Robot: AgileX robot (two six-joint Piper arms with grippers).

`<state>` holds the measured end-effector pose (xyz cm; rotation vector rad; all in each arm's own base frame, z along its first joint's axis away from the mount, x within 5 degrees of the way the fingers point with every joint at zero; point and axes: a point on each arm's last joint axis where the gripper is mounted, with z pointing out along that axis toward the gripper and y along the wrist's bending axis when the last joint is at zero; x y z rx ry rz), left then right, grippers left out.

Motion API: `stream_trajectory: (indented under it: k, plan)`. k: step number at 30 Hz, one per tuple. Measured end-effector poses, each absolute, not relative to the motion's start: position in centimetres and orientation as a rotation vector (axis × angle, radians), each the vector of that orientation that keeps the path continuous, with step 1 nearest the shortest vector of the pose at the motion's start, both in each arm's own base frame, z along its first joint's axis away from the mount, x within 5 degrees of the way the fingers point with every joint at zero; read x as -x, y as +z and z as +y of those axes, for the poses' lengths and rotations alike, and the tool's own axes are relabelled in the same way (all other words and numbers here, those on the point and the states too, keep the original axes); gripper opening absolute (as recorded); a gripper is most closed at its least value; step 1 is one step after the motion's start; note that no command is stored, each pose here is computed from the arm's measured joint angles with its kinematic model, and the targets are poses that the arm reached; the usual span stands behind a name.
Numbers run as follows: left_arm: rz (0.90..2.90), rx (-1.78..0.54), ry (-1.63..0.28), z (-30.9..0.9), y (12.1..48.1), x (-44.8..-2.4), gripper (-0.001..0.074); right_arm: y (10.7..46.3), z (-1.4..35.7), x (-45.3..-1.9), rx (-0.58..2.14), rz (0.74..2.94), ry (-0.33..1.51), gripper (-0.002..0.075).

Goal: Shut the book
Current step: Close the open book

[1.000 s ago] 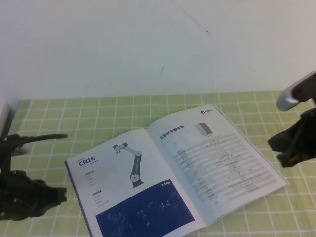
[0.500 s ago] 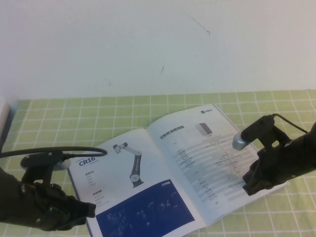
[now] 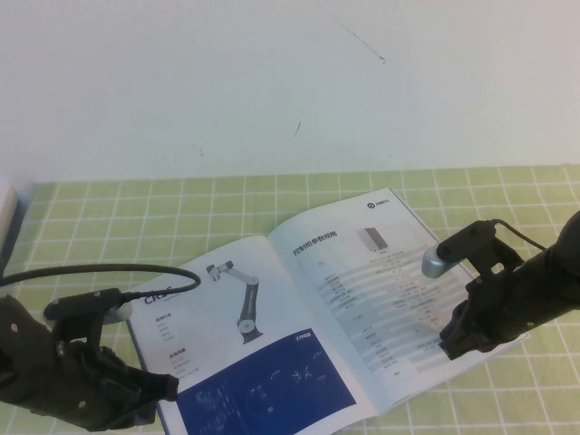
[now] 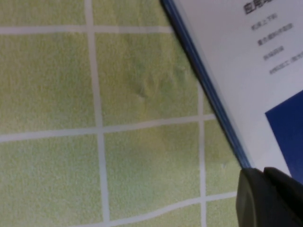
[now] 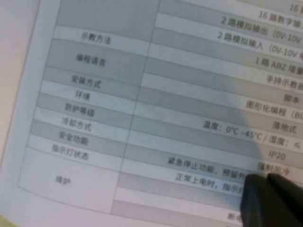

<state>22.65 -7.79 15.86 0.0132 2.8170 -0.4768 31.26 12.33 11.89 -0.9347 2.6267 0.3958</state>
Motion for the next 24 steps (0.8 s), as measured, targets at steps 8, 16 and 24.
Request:
stream_trajectory:
  k: [8, 16, 24]
  plan:
    - [2.875, 0.050, -0.418, -7.7, 15.5, -23.7, -0.0004, 11.9, 12.4, -31.1, 0.873, 2.678, 0.446, -0.0003]
    - [2.895, 0.105, -0.370, -7.5, 15.3, -24.2, -0.0004, 11.9, 12.5, -31.0, 0.873, 2.692, 0.464, -0.0003]
    - [2.959, 0.159, -0.324, -7.5, 13.7, -24.7, -0.0004, 11.9, 12.5, -30.9, 0.872, 2.699, 0.472, -0.0003]
